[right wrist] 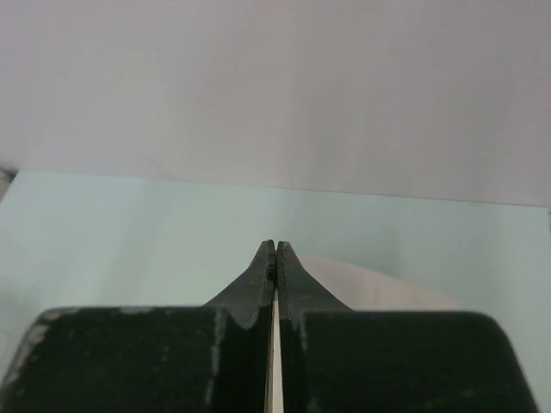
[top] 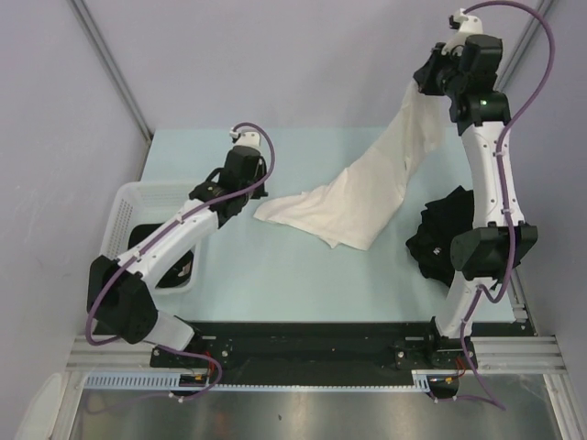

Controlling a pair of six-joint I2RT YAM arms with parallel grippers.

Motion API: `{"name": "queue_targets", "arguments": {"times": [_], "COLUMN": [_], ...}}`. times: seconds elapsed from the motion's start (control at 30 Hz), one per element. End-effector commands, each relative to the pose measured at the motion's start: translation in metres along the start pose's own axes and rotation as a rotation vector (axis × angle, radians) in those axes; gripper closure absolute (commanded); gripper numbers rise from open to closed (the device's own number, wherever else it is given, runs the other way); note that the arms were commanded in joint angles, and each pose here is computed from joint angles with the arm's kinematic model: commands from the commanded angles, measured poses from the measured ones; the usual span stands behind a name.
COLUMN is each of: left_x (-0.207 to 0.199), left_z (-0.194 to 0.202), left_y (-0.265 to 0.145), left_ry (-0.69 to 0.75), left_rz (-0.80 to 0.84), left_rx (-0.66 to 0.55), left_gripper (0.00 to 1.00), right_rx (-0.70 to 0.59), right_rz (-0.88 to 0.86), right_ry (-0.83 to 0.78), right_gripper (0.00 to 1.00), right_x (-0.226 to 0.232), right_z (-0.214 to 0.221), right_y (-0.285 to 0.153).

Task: Fold and stack the t-shirts
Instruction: Flatten out the tshirt

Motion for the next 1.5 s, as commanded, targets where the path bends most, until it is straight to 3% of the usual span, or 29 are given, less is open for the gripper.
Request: {"name": "queue_targets", "arguments": {"times": [0.0,0.23,0.33,0.43,0.53,0.57,0.7,0.8,0.87,0.97,1.07,1.2,1.33,1.47], "left_x": [-0.014,-0.003,-0.001,-0.003,-0.006,-0.007,-0.009,-0.01,-0.012,-0.016,-0.018,-0.02,-0.022,-0.02], "left_z": [-0.011,0.002,0.01,0.021,0.03,0.031,0.038,0.038,0.038,0.034,0.027,0.026,0.027,0.031], "left_y": [0.002,0.007,0.008,0.009,0.009,0.009,0.009,0.01,0.011,0.012,0.013,0.015,0.015,0.015], "left_ry": [-0.018,0.024,0.039,0.034,0.023,0.019,0.014,0.007,0.004,0.004,0.008,0.007,0.008,0.014], "left_rz": [0.038,-0.032,-0.047,-0.034,-0.011,-0.007,0.004,0.01,0.021,0.034,0.036,0.044,0.044,0.039], "left_rx": [-0.029,0.009,0.02,0.038,0.057,0.059,0.07,0.07,0.072,0.071,0.065,0.064,0.066,0.077], "left_gripper": [1.0,1.0,1.0,1.0,1.0,1.0,1.0,1.0,1.0,1.0,1.0,1.0,1.0,1.0], "right_rx": [-0.1,0.007,-0.08,-0.264,-0.489,-0.598,-0.724,-0.645,-0.543,-0.423,-0.32,-0.207,-0.144,-0.102], "right_rz": [-0.263,-0.677,-0.733,-0.669,-0.56,-0.494,-0.255,-0.127,-0.064,-0.061,-0.11,-0.325,-0.499,-0.618], "right_ry": [-0.02,0.019,-0.095,-0.129,-0.124,-0.138,-0.151,-0.108,-0.079,-0.042,-0.048,-0.075,-0.042,-0.01], "right_gripper": [1.0,1.0,1.0,1.0,1.0,1.0,1.0,1.0,1.0,1.0,1.0,1.0,1.0,1.0], "right_x": [0.104,0.264,0.295,0.284,0.235,0.204,0.11,0.045,0.017,0.01,0.037,0.133,0.211,0.261], "right_z": [-0.03,0.012,0.006,-0.043,-0.115,-0.151,-0.205,-0.195,-0.167,-0.128,-0.092,-0.044,-0.014,0.002], "right_y": [-0.029,-0.067,-0.089,-0.097,-0.11,-0.126,-0.151,-0.138,-0.113,-0.088,-0.065,-0.044,-0.044,-0.045]}}
Point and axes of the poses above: each gripper's point midway between its finger pads, its own y axis out along the fingers, its own x axis along the line the jaws close on, z = x × y, the point moved 2 cm from there along -y, back along the fingers, and after that the axes turned 13 degrees about y, right-handed, at the moved point
